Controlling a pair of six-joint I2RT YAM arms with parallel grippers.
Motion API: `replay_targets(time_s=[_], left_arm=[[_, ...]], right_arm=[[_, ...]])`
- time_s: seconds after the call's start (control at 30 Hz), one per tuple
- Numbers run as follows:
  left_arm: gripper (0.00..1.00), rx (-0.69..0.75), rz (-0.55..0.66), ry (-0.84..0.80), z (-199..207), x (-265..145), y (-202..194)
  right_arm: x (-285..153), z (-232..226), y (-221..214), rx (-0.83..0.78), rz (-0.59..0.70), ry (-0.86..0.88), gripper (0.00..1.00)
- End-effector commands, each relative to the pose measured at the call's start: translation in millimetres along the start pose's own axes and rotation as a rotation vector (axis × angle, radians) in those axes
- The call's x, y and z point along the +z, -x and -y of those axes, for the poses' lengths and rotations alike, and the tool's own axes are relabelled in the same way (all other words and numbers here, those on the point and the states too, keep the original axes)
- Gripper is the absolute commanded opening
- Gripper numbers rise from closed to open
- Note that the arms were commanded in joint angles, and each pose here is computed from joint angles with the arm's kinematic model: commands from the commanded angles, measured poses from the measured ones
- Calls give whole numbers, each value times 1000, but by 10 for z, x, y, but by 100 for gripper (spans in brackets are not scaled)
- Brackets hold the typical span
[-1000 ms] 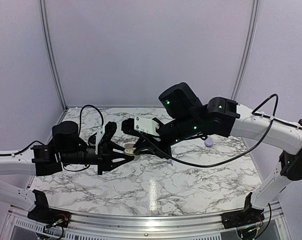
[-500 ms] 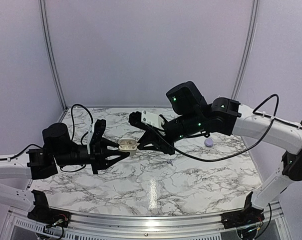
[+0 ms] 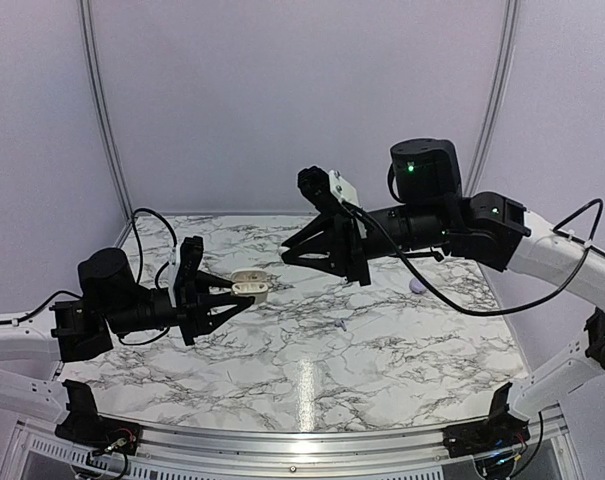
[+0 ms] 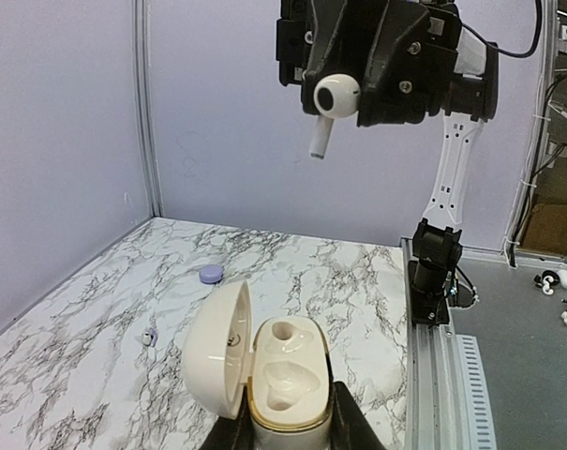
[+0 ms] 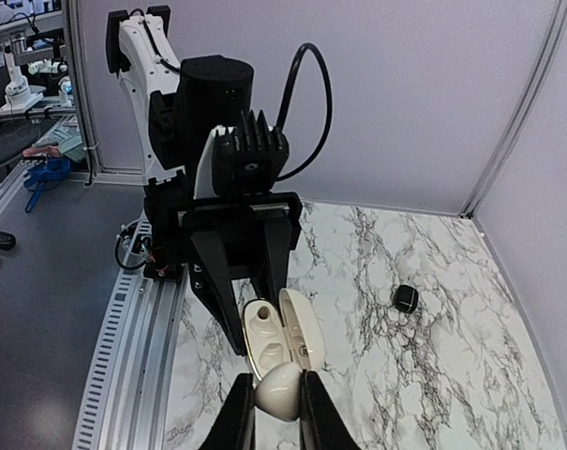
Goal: Insert the wireless bluetooth earbuds into the charging case
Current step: Pick up the right earbud from the right side groove of the charging case, then insert the right earbud into the right side groove of the charging case.
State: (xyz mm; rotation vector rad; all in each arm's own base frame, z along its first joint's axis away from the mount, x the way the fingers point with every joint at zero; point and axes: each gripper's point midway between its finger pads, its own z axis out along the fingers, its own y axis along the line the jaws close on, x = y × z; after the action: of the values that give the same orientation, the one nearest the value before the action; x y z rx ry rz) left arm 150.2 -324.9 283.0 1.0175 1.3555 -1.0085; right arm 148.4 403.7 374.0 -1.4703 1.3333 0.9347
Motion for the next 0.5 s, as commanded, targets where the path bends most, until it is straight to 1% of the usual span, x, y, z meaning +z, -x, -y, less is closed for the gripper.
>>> replay_targets(time_s=[0.0, 0.33, 0.47], left_arm=[[0, 37, 71, 35, -47, -30, 191], [0, 61, 86, 53, -76, -31, 215], [0, 69, 84, 47, -66, -22, 207]], right_arm=[[9, -31, 146, 59, 92, 31, 7], [136, 34, 81, 157, 153, 10, 7], [206, 34, 36, 176, 148, 23, 7]])
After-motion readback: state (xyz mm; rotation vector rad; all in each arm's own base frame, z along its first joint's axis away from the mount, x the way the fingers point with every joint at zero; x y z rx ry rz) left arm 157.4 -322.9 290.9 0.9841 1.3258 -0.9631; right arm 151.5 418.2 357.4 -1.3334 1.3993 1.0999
